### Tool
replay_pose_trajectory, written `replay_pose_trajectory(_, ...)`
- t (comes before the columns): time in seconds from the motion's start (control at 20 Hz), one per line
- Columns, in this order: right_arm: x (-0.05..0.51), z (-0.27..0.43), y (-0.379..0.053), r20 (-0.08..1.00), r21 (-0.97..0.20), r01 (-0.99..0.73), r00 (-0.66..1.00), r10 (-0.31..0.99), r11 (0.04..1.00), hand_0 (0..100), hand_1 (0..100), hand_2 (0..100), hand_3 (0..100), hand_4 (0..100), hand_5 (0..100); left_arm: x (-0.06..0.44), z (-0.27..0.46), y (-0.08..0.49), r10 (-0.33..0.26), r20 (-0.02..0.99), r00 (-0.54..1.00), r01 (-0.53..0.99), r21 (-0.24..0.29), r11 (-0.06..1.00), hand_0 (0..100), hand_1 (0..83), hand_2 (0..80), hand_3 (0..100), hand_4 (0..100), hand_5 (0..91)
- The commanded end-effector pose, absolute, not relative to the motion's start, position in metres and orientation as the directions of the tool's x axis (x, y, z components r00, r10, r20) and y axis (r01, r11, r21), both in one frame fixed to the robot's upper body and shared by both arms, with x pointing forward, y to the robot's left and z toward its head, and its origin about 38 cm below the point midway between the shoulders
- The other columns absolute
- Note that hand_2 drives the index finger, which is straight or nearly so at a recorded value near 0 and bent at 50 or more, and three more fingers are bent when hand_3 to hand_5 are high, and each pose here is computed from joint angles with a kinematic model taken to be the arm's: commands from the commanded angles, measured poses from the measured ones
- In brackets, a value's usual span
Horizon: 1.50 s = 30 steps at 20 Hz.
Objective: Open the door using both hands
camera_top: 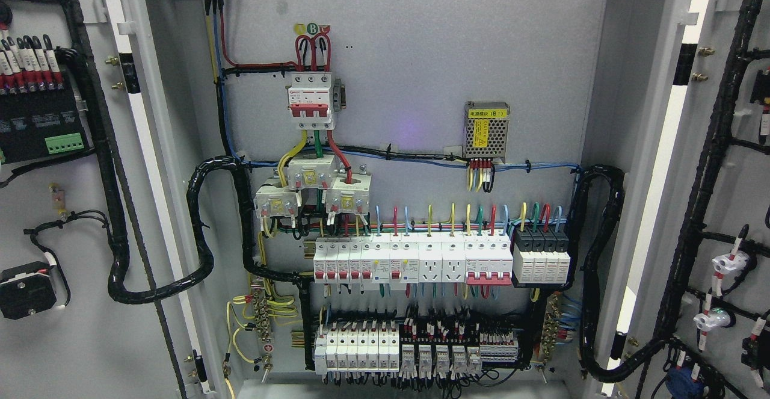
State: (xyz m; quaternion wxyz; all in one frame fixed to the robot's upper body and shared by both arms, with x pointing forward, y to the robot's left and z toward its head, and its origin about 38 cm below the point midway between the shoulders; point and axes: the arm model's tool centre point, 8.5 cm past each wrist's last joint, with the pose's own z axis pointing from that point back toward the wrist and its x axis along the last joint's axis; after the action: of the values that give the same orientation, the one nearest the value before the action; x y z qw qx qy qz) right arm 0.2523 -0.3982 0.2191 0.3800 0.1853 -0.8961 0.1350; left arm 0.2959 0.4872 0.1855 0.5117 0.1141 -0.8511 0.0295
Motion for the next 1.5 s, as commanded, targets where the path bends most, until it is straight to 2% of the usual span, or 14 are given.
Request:
replay_pose_trajectory(0.0,0.254,0.215,-0.362,0.739,-0.099,-0.537,-0.604,-0.3,0.838,0,0,0,0,0,0,0.294,0.194,0.452,-0.136,0.865,-0.483,-0.122,0.087,0.989,0,0.0,0.0,0,4,0.0)
replay_pose_trajectory(0.15,0.258,0.211,-0.35,0.742,-0.101,-0.566,-0.59,-0.317,0.818,0,0,0,0,0,0,0.292,0.191,0.445,-0.113,0.871,-0.477,-0.1,0.074,0.992,0,0.0,0.0,0,4,0.0)
replay_pose_trajectory(0.5,0.266,0.195,-0.314,0.768,-0.112,-0.642,-0.54,-0.345,0.758,0,0,0,0,0,0,0.286,0.173,0.418,-0.084,0.883,-0.462,-0.001,0.094,0.996,0,0.0,0.0,0,4,0.0)
replay_pose_trajectory(0.9,0.262,0.166,-0.278,0.813,-0.086,-0.719,-0.45,-0.368,0.689,0,0,0,0,0,0,0.256,0.131,0.379,-0.02,0.937,-0.349,0.101,0.059,0.993,0,0.0,0.0,0,4,0.0)
replay_pose_trajectory(1.25,0.262,0.139,-0.258,0.861,-0.004,-0.651,-0.388,-0.328,0.759,0,0,0,0,0,0,0.232,0.104,0.369,0.003,0.967,-0.254,0.13,0.031,0.991,0,0.0,0.0,0,4,0.0)
replay_pose_trajectory(1.45,0.253,0.121,-0.26,0.888,0.048,-0.618,-0.334,-0.317,0.785,0,0,0,0,0,0,0.217,0.088,0.359,0.02,0.979,-0.201,0.139,0.008,0.99,0,0.0,0.0,0,4,0.0)
